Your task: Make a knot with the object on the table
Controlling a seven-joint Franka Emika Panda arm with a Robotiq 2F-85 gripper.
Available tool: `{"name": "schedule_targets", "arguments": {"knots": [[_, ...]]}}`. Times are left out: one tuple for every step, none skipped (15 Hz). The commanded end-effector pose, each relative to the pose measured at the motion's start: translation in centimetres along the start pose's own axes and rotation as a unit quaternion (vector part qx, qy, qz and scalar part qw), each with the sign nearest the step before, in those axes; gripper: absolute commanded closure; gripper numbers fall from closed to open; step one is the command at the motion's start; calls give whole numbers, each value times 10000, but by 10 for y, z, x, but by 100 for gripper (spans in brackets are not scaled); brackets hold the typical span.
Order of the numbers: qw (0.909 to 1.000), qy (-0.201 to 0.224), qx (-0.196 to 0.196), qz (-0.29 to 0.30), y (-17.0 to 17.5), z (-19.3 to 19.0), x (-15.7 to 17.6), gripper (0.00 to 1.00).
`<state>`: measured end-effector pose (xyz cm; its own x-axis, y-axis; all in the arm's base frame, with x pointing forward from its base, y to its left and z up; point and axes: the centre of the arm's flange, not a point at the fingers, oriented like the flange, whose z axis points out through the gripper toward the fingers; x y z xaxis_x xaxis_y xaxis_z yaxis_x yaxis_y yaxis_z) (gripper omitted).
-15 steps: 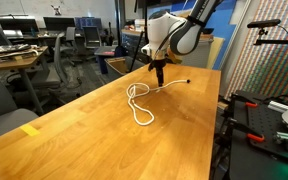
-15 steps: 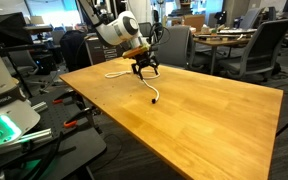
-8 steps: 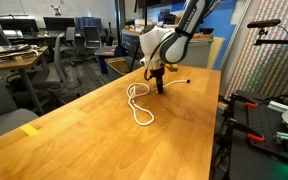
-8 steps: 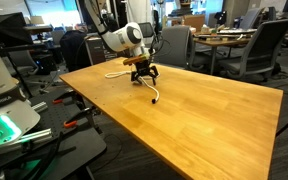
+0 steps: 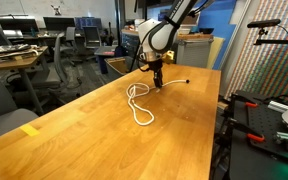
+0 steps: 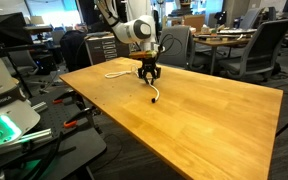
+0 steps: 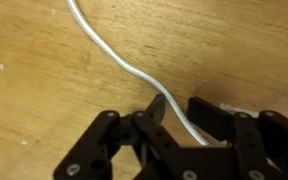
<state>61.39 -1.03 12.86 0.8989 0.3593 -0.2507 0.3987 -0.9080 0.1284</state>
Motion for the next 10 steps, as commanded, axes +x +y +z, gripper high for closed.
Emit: {"name": "schedule_targets", "arguments": {"knots": [[9984, -8, 520, 209, 7, 2, 13, 73], [9979, 5, 589, 262, 9, 1, 12, 71], [9973, 15, 649, 349, 10, 0, 12, 71], [9967, 28, 700, 413, 12, -1, 12, 66], [9961, 66, 725, 491, 15, -3, 10, 66], [9956, 122, 711, 594, 18, -7, 8, 54], [9954, 225, 628, 687, 23, -13, 3, 55], [9951, 333, 551, 746, 31, -23, -5, 56], [9941, 510, 358, 892, 45, -39, -17, 54], [9923, 688, 257, 1001, 58, -52, -26, 56]]}}
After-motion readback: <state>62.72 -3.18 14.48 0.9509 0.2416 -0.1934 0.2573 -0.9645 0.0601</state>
